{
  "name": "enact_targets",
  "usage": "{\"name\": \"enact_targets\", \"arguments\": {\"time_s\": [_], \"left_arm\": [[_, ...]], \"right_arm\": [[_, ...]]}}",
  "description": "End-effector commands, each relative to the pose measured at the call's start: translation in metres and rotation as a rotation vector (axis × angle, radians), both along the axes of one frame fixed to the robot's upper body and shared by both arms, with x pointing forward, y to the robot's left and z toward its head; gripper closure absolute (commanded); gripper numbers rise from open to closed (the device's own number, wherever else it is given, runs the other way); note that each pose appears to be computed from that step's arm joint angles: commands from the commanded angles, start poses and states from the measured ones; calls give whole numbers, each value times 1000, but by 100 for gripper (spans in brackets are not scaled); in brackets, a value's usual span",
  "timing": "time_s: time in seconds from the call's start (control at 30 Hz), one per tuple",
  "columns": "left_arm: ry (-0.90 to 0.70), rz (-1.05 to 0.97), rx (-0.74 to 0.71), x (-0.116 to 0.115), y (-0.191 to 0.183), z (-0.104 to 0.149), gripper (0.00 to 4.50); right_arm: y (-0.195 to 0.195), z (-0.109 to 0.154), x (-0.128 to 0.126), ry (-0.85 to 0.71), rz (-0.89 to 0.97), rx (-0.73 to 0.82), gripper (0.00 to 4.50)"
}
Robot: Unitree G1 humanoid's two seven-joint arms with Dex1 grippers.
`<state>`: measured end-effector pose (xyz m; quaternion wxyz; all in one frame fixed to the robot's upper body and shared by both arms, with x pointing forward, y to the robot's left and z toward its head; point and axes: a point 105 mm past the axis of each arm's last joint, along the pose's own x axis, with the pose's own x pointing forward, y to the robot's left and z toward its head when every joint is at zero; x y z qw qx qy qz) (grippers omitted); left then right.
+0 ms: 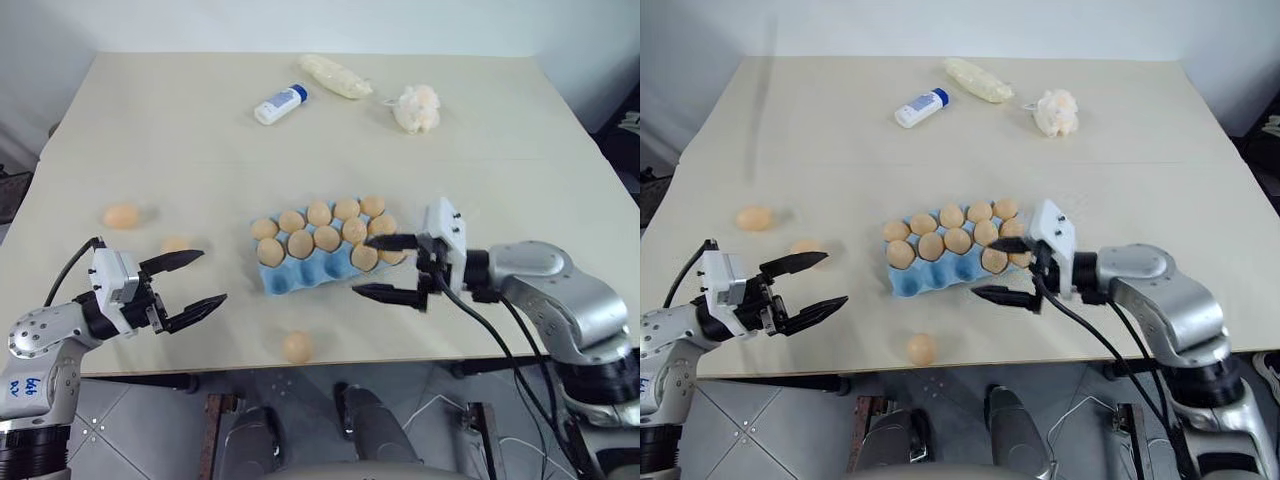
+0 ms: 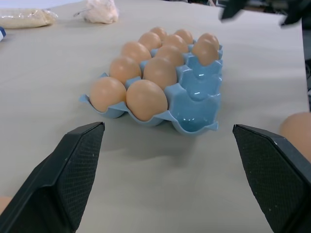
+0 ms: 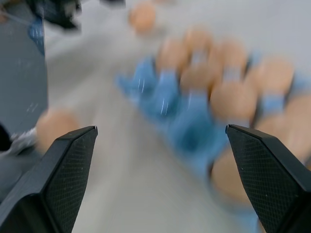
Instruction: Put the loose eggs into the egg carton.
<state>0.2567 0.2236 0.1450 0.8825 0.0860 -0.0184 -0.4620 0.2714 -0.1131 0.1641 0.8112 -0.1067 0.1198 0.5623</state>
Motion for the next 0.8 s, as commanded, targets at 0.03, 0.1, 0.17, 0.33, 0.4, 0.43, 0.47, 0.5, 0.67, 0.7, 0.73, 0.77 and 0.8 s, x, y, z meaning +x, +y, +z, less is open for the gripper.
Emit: {"name": "enact_targets", "arguments": {"time_s": [0.03,0.1,0.17,0.33,0.4,0.43,0.47,0.5,0.67,0.7,0.73,0.77,0.8], "left_arm": [[-42,-43,-36,-2,-14,12,0],[-39,-52,-52,-1,-19,12,0],[-31,-64,-52,-1,-21,11,0],[-36,-60,-52,3,-21,13,0],[-37,-57,-54,3,-21,13,0],[-37,-53,-55,4,-20,12,0],[-37,-50,-55,4,-20,12,0],[-39,-45,-55,4,-19,12,0],[-52,-10,-60,5,-16,14,0],[-53,-3,-60,5,-15,15,0],[-51,5,-57,4,-13,15,0],[-49,18,-51,4,-11,15,0],[-52,31,-46,3,-9,16,0]], "right_arm": [[-4,14,-18,-19,36,13,7],[-8,12,-26,4,41,1,7],[-10,11,-29,14,40,-7,7],[-13,5,-31,30,29,-26,7],[-15,4,-29,30,11,-29,7],[-15,3,-28,29,4,-27,7],[-15,3,-27,29,-2,-25,7],[-15,3,-27,28,-5,-21,7],[-15,3,-25,6,-24,-4,7],[-15,3,-25,2,-26,-1,7],[-15,3,-25,-1,-26,1,7],[-15,3,-25,-4,-25,3,7],[-15,3,-25,-6,-23,7,7]]}}
